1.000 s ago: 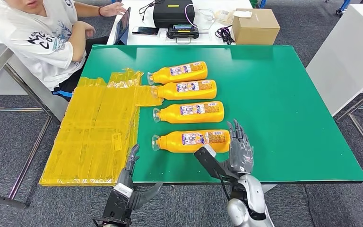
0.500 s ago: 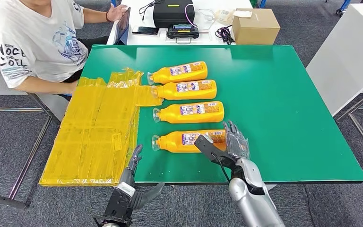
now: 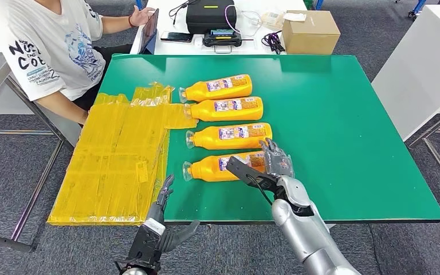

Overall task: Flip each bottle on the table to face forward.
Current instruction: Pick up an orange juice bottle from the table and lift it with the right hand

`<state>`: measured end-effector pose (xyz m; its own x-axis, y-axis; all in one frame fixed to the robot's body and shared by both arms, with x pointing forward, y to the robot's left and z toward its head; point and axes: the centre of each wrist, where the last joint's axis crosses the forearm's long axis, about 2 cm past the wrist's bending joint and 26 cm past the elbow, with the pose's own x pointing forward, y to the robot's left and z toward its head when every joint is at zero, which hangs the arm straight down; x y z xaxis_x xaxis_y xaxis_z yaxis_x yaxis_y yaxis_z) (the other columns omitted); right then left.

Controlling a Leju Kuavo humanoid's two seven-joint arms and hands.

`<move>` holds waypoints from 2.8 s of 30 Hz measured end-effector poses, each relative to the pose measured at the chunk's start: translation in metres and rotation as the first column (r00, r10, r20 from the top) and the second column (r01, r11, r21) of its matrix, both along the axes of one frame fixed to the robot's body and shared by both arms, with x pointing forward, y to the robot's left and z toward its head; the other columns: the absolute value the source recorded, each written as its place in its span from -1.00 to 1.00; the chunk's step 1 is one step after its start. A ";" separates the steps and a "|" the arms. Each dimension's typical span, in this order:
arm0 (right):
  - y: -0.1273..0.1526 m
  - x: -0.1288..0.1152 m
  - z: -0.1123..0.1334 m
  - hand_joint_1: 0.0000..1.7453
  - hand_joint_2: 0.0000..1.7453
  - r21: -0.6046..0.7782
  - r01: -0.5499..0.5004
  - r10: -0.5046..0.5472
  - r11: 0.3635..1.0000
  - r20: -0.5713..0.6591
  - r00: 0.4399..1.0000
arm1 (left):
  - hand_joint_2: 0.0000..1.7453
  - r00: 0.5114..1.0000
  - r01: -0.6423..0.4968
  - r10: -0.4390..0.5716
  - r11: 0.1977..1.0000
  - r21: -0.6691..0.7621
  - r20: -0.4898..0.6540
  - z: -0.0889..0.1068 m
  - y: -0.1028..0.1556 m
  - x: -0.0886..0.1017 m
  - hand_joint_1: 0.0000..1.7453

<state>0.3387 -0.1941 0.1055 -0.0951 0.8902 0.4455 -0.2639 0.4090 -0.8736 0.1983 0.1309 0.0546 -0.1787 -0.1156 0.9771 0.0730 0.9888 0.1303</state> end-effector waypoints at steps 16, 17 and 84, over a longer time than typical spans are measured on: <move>0.007 0.014 0.001 -1.00 1.00 -0.001 -0.089 0.089 0.996 -0.099 0.991 | 1.00 1.000 0.005 -0.005 1.000 0.002 -0.009 -0.002 0.000 0.002 -1.00; 0.007 0.015 0.001 -1.00 1.00 0.004 -0.097 0.097 0.995 -0.108 0.989 | 1.00 1.000 0.007 -0.006 1.000 0.002 -0.010 -0.003 0.000 0.002 -1.00; 0.009 -0.053 0.028 1.00 1.00 0.592 -0.208 -0.180 0.779 0.529 0.830 | 1.00 0.999 -0.045 0.043 0.990 -0.133 -0.020 -0.005 -0.009 -0.004 -1.00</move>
